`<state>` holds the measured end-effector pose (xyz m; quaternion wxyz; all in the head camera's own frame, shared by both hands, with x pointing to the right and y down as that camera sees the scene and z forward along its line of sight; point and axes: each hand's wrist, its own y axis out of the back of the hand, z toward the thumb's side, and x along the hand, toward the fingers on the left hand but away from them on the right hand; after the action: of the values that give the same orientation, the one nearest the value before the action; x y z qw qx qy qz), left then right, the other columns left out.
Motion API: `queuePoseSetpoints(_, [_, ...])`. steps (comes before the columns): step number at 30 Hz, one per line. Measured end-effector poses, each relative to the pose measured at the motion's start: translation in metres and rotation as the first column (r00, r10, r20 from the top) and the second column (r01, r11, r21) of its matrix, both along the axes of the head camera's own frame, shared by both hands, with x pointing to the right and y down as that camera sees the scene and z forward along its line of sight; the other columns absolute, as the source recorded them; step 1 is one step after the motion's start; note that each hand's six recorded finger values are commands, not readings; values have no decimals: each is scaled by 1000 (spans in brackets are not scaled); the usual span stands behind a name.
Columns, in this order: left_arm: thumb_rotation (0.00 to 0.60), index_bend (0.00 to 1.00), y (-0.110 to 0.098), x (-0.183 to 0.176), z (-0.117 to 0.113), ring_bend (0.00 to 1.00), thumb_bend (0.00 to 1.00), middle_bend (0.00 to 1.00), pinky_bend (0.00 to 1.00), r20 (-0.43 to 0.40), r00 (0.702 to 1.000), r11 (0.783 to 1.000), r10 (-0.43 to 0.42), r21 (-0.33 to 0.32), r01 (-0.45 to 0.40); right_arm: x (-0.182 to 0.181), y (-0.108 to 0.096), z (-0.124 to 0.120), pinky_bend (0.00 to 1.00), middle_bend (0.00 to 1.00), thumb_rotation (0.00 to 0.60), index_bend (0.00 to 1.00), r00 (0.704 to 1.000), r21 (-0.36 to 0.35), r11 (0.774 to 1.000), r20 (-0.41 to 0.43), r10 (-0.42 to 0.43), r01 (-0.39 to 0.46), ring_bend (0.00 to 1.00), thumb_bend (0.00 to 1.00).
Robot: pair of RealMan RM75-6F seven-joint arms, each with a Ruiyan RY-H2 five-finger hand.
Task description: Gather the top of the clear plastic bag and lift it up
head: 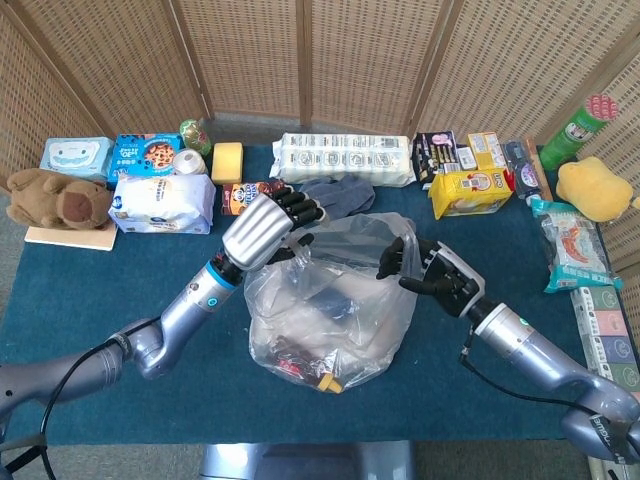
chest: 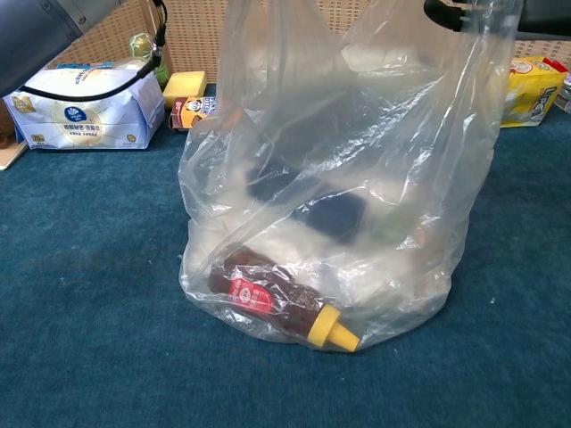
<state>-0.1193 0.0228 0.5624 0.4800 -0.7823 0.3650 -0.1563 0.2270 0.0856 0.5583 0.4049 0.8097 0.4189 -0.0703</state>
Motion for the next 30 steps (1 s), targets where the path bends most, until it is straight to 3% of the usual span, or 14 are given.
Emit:
queuePoseSetpoints(3, [600, 349, -5, 0, -9, 210, 342, 245, 381, -27, 1000, 1000, -12, 25, 13, -2, 0, 0, 327, 427, 599, 416, 1000, 2, 1000, -6, -11, 11, 392, 164])
queuePoseSetpoints(8, [600, 329, -12, 9, -24, 160, 330, 211, 326, -49, 999, 998, -7, 55, 10, -8, -1, -1, 301, 406, 589, 402, 999, 13, 999, -15, -40, 40, 367, 164])
queuePoseSetpoints(11, [600, 322, -16, 15, -30, 148, 324, 205, 311, -48, 999, 998, 1, 66, 2, -12, 0, -2, 269, 382, 497, 387, 998, 21, 998, -14, -59, 59, 336, 163])
queuePoseSetpoints(14, [600, 319, -18, 20, -35, 139, 322, 201, 296, -46, 999, 997, 6, 74, -2, -15, 1, -3, 236, 355, 368, 366, 997, 30, 996, -15, -78, 79, 300, 157])
queuePoseSetpoints(16, [600, 317, -19, 23, -38, 137, 320, 200, 291, -45, 999, 997, 9, 80, -5, -17, 2, -3, 224, 340, 326, 355, 995, 35, 995, -17, -94, 94, 284, 151])
queuePoseSetpoints(25, [600, 305, -23, 38, -47, 134, 302, 196, 282, -53, 998, 997, 21, 79, -17, -25, 2, 1, 168, 294, 221, 310, 992, 42, 991, -21, -123, 124, 228, 139])
queuePoseSetpoints(30, [600, 303, -22, 45, -49, 134, 299, 196, 280, -51, 998, 997, 29, 80, -25, -28, 0, 3, 149, 273, 193, 286, 992, 49, 990, -19, -128, 128, 204, 135])
